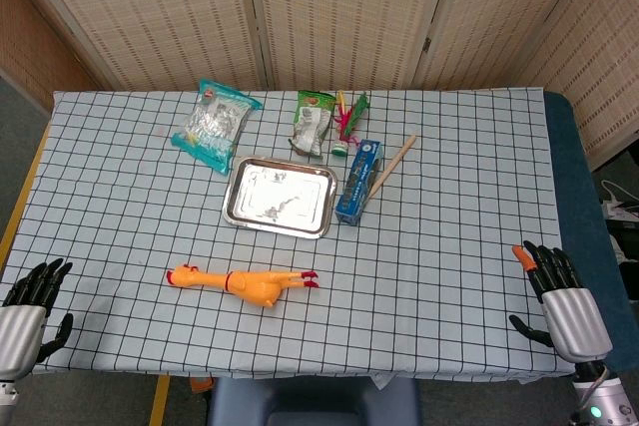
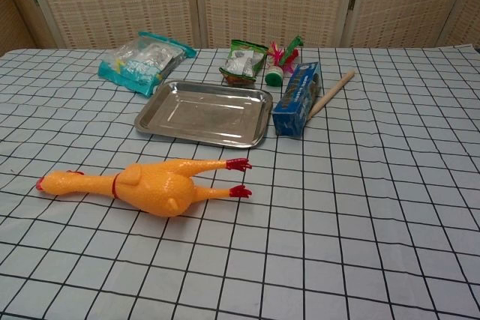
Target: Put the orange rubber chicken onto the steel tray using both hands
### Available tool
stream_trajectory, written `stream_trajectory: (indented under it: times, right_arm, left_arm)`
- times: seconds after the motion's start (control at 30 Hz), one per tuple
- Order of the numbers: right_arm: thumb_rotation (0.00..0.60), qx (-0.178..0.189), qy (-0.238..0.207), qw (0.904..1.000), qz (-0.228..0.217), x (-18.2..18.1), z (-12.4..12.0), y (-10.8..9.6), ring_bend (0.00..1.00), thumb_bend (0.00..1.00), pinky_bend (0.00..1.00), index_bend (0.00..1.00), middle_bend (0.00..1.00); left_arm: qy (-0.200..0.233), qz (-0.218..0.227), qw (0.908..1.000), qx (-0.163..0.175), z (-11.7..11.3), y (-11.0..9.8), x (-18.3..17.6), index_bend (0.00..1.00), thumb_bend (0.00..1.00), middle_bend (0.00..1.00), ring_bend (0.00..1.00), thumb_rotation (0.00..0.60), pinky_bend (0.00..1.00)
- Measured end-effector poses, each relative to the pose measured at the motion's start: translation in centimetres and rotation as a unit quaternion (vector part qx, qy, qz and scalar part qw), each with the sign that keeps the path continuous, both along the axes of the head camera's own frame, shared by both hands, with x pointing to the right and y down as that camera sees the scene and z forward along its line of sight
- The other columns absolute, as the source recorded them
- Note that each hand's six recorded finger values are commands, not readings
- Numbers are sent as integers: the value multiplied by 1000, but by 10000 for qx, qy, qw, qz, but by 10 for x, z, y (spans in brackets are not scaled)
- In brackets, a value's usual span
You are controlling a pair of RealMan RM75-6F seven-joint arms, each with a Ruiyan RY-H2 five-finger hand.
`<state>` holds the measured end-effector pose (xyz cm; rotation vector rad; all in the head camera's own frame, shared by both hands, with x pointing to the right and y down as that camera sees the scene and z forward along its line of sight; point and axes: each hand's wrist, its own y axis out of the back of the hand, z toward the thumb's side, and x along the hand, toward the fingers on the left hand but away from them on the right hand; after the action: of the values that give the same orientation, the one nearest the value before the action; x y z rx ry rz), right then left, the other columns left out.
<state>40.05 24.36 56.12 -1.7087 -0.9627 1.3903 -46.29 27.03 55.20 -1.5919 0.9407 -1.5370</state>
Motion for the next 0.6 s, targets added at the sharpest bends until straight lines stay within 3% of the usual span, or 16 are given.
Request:
stream_trajectory:
  times: [0.27,0.6]
  right_arm:
    - [600,44,-12,10000,46,2,-3,-1,0,123,0,0,0]
    - [600,3,79,9997,215,10,3,-8,0,123,0,0,0]
  left_arm:
    - [116,77,9997,-187,12,-2,8,0,454,29,31,600,148]
    - [492,836,9903,-992,65,-25,61,0,410,29,30,600,150]
